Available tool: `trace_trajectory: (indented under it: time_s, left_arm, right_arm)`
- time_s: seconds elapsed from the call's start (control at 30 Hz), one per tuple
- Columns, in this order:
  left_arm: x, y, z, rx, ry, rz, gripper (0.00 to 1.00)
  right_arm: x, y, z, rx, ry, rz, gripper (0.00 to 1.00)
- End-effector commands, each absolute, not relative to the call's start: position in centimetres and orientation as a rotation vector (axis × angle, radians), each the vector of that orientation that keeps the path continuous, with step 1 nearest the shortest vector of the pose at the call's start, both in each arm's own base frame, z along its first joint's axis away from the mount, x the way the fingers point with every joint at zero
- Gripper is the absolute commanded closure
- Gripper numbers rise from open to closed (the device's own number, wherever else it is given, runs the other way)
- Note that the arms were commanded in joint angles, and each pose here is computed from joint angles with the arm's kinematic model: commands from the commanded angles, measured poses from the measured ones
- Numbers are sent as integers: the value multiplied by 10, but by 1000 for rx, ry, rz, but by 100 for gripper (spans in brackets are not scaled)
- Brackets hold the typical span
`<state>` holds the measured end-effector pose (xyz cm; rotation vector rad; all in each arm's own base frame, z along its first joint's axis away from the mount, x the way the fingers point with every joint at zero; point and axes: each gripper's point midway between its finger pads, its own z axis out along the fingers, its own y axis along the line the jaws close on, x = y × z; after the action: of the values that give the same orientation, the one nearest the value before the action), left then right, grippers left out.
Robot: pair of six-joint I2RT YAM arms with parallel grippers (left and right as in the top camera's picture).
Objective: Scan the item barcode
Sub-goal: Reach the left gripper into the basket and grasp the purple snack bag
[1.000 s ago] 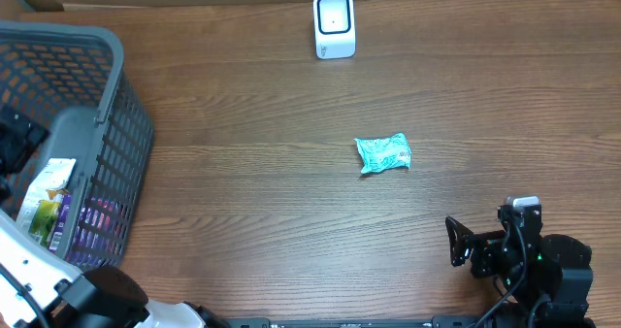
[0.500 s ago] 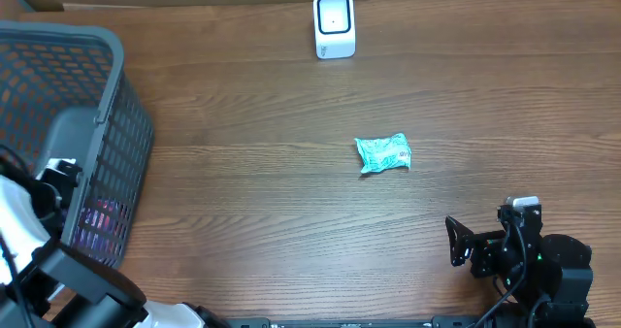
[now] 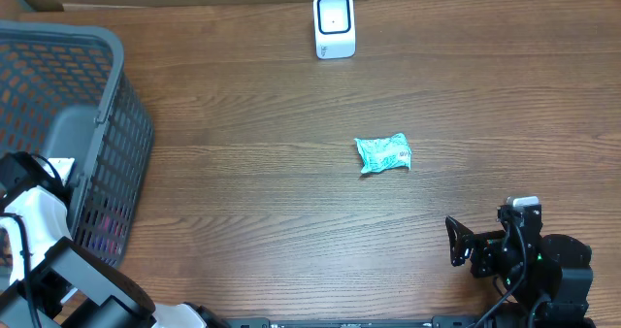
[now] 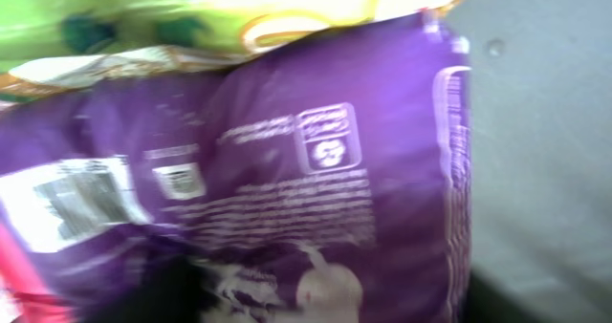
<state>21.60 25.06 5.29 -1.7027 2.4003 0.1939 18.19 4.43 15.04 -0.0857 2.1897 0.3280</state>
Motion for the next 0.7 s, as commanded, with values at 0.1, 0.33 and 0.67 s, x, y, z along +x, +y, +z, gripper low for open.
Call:
trace_trajectory:
  time_s: [0.1,0.33,0.67]
  left_arm:
    - [228,230,39,-1660,2468,-17,96]
    - [265,249,128,-1447,2471,-82,96]
    - [303,214,343,-895,2347,-79,96]
  right_arm:
    - [183,43,161,-84,2162,317,0]
    - [183,43,161,-84,2162,317,0]
    - [183,43,161,-84,2162,317,0]
